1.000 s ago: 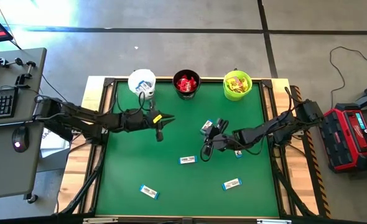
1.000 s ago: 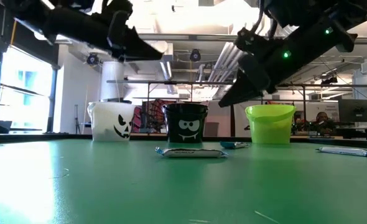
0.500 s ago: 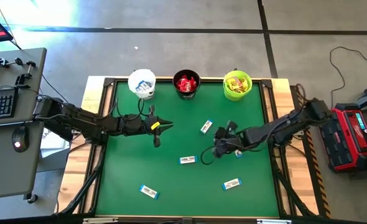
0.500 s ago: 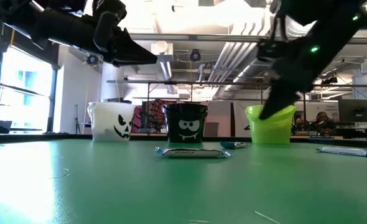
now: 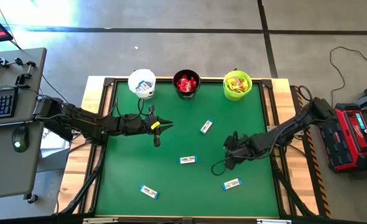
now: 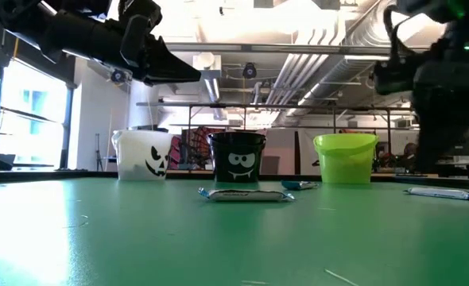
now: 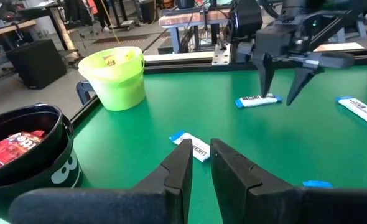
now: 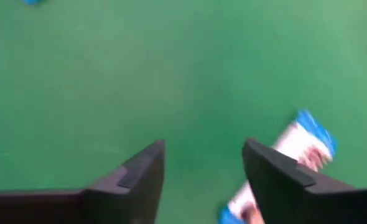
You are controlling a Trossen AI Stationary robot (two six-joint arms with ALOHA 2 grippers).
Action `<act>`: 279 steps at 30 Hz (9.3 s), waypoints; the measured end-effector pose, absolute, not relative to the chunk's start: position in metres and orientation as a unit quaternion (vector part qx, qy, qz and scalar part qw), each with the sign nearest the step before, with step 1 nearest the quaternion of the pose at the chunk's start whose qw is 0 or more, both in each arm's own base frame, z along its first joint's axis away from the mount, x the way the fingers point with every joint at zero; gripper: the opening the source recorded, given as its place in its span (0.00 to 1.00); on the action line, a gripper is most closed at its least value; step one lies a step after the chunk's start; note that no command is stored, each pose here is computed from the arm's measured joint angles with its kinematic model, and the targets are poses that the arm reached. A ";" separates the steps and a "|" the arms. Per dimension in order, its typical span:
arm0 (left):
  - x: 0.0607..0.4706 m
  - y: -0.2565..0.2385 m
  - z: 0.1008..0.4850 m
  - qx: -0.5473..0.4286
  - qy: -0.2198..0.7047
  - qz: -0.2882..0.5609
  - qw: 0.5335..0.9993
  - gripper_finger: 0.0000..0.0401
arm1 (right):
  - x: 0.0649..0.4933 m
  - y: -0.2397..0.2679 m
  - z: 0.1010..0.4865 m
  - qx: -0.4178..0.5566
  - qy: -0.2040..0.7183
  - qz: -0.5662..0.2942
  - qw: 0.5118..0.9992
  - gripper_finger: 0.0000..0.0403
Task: Sort candy by brand, put in halloween buckets
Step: Put the white chocolate bar into the white bucket
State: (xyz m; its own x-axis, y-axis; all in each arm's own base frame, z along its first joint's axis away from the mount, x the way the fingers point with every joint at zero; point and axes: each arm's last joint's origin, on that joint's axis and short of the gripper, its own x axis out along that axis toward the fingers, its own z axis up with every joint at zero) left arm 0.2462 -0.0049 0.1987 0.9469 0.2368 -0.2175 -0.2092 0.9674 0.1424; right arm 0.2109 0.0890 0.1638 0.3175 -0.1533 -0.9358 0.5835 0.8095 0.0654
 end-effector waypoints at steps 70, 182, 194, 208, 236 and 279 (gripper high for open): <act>0.246 -0.005 0.196 0.050 0.131 0.115 0.983 0.12 | 0.203 0.152 0.169 -0.146 0.566 -0.206 0.785 0.00; 0.342 -0.053 0.171 -0.019 0.270 0.005 0.963 0.53 | 0.297 0.140 0.125 0.114 0.476 -0.203 0.848 0.21; 0.342 -0.053 0.171 0.000 0.271 -0.004 0.962 0.53 | 0.301 0.142 0.138 0.094 0.472 -0.182 0.858 0.14; 0.342 -0.053 0.171 0.005 0.275 -0.005 0.961 0.53 | 0.284 0.151 0.135 0.052 0.528 -0.162 0.832 0.20; 0.371 -0.032 0.133 -0.161 0.367 -0.076 0.913 0.52 | 0.296 0.136 0.142 0.044 0.559 -0.152 0.814 0.36; 0.401 -0.004 0.118 -0.393 0.404 -0.035 0.825 0.52 | 0.277 0.137 0.162 0.002 0.598 -0.088 0.796 0.00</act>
State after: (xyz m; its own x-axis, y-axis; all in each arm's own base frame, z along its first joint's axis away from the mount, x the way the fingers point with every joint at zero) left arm 0.4010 -0.0035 0.1178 0.6709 -0.3755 -0.6395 -0.2592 0.6892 -0.6766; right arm 0.2770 0.1374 0.1624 0.2683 -0.1376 -0.9535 0.1416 0.9846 -0.1022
